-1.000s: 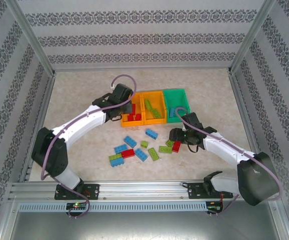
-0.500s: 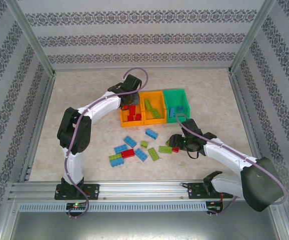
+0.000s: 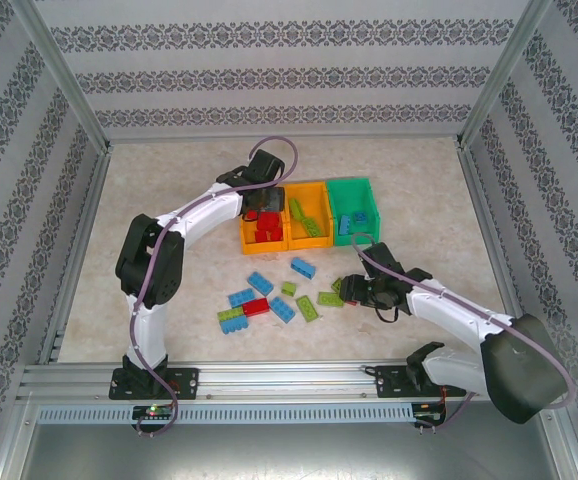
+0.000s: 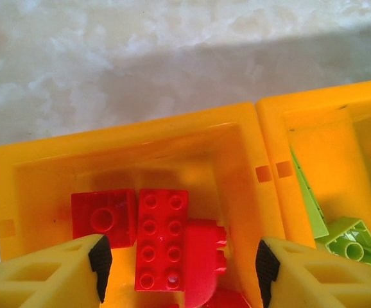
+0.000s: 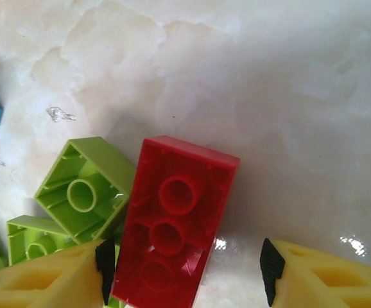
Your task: Sort the legos into containers by color
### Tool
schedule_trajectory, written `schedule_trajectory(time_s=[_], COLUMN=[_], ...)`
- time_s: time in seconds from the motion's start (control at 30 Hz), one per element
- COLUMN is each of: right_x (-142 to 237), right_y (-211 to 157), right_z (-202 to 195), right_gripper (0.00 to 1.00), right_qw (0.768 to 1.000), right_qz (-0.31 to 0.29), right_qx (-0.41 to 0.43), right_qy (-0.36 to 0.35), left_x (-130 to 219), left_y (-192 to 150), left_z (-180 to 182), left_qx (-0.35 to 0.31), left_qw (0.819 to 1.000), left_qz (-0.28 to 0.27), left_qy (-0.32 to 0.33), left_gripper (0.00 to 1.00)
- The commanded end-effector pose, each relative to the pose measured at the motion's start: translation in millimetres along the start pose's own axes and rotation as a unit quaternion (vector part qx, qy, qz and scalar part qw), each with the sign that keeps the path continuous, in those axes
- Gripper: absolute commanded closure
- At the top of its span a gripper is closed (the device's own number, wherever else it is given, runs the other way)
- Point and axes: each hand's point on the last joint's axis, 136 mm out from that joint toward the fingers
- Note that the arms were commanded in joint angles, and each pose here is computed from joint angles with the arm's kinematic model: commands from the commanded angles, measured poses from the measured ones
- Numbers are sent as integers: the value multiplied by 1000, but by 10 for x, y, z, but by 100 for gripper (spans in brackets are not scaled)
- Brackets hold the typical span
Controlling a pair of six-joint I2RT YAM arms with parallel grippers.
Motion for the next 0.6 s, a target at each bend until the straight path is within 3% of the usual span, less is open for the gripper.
schedule_trajectory(time_s=[0.0,0.17,0.43,0.57], right_x=[-54,-72,59,185], right_y=[-6,-11,37,133], right_z=[-29,-180,-174,-49], right_gripper=[37,47,68,71], right_qw=[1000,998,998,999], right_qz=[4,7,-11,-37], right_qx=[-3,-8,9,25], right_qy=[-17,-57,-54,-30], left_x=[160,271,426,494], left_y=[40,29,-20,-89], left_z=[20,44,101,161], left_qx=[8,10,17,25], left_qw=[1000,1000,999,999], left_qz=[-11,-21,-34,-39], left_qy=[-12,-15,-14,-9], left_gripper=[36,35,34,34])
Point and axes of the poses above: each hand's point on the last joint's axis, 136 mm out from that joint toward the fingers, its own x axis back along the fingers, its own z axis along the line the jaws close on, y = z × x, and after that the axes turned 7 degrees about -x, right-handed
